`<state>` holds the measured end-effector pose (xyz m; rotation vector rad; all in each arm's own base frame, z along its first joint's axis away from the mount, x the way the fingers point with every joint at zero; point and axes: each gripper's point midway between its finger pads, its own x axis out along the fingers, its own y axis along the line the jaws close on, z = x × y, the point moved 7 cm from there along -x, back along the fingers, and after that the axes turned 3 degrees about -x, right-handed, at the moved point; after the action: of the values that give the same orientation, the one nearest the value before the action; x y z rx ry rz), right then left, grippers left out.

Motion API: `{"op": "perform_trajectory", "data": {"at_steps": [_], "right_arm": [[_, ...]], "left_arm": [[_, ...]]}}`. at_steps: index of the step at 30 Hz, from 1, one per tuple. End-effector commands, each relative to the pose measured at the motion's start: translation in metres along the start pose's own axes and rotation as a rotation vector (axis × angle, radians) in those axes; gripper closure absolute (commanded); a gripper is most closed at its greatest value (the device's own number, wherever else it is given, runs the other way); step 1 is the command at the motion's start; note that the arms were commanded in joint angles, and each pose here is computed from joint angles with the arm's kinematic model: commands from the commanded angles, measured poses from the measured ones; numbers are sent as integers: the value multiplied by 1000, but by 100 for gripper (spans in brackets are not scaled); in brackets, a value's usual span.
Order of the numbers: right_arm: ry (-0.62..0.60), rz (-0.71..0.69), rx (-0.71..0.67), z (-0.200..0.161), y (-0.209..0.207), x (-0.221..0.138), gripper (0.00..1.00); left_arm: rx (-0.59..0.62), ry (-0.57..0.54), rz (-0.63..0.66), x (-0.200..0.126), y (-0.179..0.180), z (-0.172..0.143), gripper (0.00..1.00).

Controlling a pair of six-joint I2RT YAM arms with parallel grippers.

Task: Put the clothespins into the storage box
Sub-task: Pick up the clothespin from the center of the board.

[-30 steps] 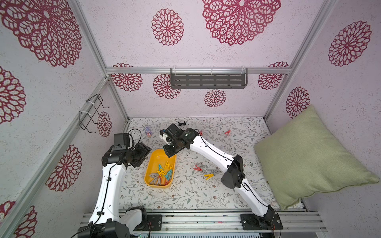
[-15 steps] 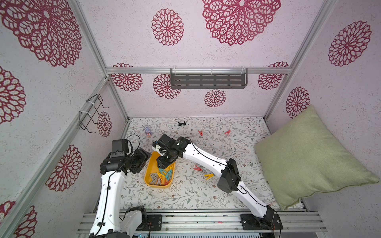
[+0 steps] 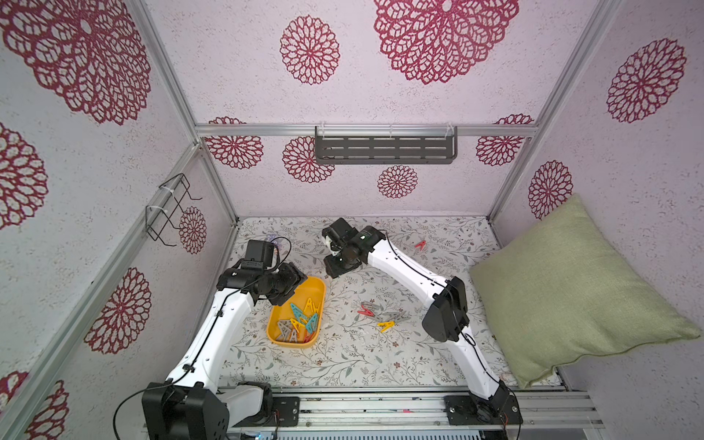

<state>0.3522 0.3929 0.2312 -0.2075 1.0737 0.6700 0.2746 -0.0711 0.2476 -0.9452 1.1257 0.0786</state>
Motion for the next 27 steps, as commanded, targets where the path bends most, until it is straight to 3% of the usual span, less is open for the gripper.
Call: {"op": "perform_trajectory", "data": {"at_steps": [1,12,27], "right_arm": [[-46,-41,24,11,-32,-14,45],[-17,-104,41,14,-96,51,41],[70,-148,-1,-1,-139,114,35]], "left_arm": [[17,-18,-32,11,-18,4,35],[33,20,-21,38,-36,16,35],[55,69,7,59,-52,32,36]]}}
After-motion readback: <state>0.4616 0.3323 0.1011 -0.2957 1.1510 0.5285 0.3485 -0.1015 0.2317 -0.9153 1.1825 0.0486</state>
